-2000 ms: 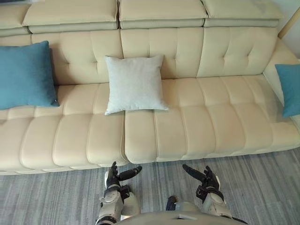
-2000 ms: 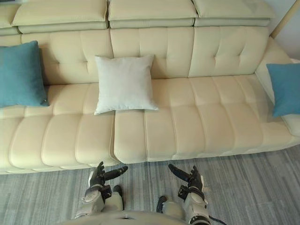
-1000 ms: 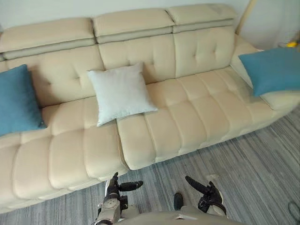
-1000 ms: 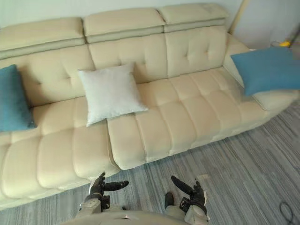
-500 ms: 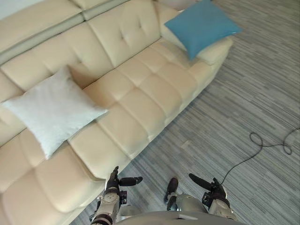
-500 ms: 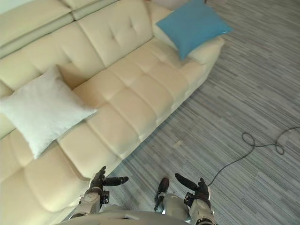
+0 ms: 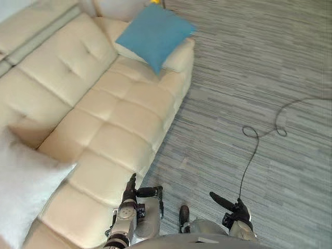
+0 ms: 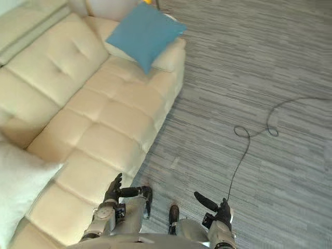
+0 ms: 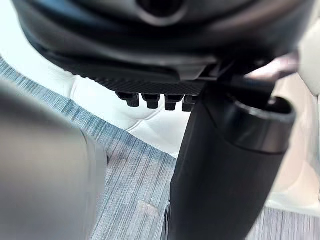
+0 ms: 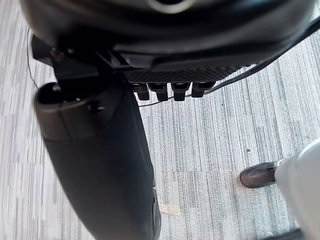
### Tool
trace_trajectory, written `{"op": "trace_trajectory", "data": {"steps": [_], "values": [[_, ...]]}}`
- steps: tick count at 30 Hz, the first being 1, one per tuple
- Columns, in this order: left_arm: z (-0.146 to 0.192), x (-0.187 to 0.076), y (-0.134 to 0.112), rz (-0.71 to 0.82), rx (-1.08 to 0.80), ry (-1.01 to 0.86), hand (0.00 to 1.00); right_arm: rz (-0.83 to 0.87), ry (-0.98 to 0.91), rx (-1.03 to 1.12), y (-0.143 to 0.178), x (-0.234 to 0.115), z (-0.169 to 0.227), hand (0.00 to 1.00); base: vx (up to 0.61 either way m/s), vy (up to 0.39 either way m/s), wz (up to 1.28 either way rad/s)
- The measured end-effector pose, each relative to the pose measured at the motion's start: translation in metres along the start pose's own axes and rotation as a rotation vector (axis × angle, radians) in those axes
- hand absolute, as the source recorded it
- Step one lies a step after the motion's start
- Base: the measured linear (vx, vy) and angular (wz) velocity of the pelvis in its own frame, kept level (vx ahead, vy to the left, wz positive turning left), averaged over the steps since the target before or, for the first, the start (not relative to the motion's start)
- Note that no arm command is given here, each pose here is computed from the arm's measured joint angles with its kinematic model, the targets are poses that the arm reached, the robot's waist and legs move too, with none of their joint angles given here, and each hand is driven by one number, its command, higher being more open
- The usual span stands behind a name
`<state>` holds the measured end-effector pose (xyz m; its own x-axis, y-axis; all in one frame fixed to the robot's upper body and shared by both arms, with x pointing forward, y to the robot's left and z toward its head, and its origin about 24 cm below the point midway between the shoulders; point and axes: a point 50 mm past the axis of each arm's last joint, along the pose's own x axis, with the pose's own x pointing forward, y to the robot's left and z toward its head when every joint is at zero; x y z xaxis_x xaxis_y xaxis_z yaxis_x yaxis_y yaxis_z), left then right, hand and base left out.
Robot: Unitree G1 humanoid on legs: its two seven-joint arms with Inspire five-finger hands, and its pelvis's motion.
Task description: Pick up cushions and gather them together orderly.
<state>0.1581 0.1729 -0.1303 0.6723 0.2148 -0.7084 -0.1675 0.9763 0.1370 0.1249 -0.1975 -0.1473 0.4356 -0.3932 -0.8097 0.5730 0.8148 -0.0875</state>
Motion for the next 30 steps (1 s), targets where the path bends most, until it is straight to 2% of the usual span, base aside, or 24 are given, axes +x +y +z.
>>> {"op": "trace_trajectory", "data": {"steps": [4,9,16,20,22,24,30], "values": [[-0.014,-0.004,0.01,0.026,0.009,0.05,1.0,0.003,0.02,-0.002,-0.001,-0.004,-0.01,1.0,0.47,0.152,-1.01],[-0.018,-0.005,0.011,0.026,0.003,0.068,1.0,0.046,0.015,-0.01,0.009,-0.005,-0.008,1.0,0.38,0.095,-0.67],[-0.02,-0.002,0.023,0.041,0.072,0.083,1.0,0.098,-0.029,-0.08,0.023,-0.002,0.006,1.0,0.4,-0.182,-0.24],[-0.027,-0.003,0.01,-0.006,0.092,0.115,1.0,0.067,-0.039,-0.108,0.011,0.004,0.013,1.0,0.41,-0.304,-0.17],[-0.019,-0.001,0.004,-0.017,0.074,0.093,1.0,0.01,-0.007,-0.092,-0.008,0.005,0.005,1.0,0.3,-0.244,0.39],[-0.012,0.0,0.007,-0.004,0.051,0.058,1.0,-0.003,0.008,-0.097,-0.014,0.003,-0.002,1.0,0.21,-0.199,0.38],[-0.003,0.002,0.006,-0.01,0.03,0.023,1.0,0.001,0.013,-0.092,-0.011,0.003,-0.003,1.0,0.18,-0.048,0.2]]}}
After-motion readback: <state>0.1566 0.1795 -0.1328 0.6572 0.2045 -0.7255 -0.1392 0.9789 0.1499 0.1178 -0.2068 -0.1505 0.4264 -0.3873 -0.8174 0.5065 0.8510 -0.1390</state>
